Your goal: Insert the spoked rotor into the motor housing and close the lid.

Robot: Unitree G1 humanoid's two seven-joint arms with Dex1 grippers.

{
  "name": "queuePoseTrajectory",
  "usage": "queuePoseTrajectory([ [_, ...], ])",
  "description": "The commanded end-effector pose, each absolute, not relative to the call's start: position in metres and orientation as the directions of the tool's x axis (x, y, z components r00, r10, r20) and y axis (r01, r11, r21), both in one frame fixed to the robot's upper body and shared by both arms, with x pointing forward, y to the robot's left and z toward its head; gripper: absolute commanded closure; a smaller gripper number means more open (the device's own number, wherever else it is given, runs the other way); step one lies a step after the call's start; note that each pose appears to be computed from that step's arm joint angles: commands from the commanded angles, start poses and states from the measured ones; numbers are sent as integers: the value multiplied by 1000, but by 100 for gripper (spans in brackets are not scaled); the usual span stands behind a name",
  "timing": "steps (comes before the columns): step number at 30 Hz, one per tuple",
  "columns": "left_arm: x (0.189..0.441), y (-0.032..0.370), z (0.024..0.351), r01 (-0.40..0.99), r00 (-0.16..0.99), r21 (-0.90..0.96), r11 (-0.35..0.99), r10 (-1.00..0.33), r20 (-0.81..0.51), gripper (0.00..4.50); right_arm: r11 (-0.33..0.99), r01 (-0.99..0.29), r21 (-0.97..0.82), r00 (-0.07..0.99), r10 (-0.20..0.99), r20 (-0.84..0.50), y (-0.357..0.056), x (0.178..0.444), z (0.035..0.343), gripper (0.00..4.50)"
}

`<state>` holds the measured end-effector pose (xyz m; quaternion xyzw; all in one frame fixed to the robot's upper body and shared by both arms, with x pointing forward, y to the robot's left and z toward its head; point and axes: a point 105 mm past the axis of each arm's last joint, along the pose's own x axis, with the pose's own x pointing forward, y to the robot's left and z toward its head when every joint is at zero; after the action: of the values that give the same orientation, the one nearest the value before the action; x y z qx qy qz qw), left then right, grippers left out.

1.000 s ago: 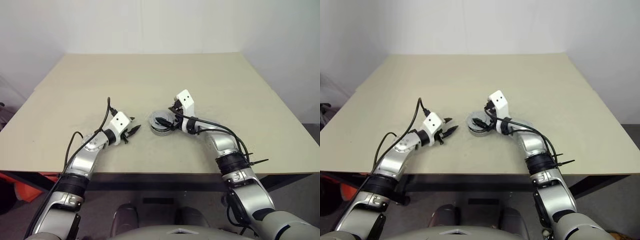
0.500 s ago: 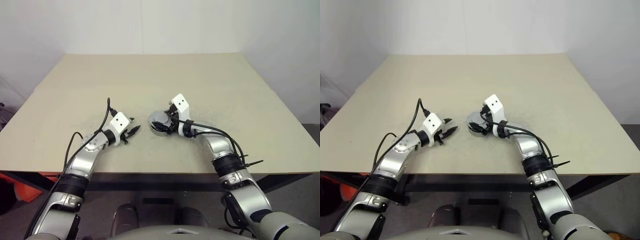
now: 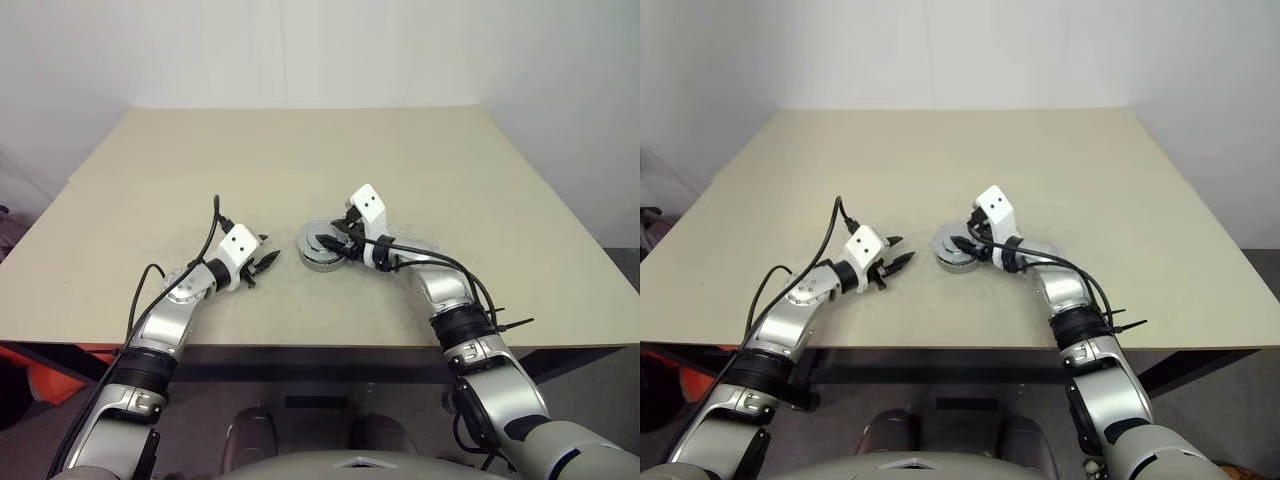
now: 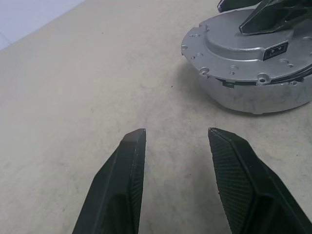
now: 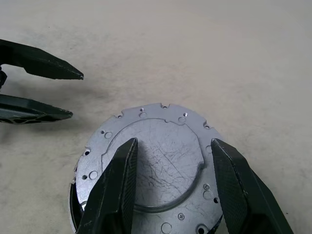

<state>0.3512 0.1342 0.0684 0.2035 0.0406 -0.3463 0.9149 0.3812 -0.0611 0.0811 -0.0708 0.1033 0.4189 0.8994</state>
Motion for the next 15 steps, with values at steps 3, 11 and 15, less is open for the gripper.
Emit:
queuePoseTrajectory([
  [3, 354, 135, 84, 630, 767, 379, 678, -618, -171, 236, 612, -791, -8, 600, 772, -211, -55, 380, 96, 147],
  [11, 355, 136, 83, 629, 769, 380, 678, -616, -174, 236, 586, -808, -57, 585, 789, -186, -46, 375, 98, 4],
  [15, 355, 137, 84, 628, 769, 383, 677, -615, -174, 236, 582, -811, -67, 582, 788, -201, -45, 374, 91, 4],
])
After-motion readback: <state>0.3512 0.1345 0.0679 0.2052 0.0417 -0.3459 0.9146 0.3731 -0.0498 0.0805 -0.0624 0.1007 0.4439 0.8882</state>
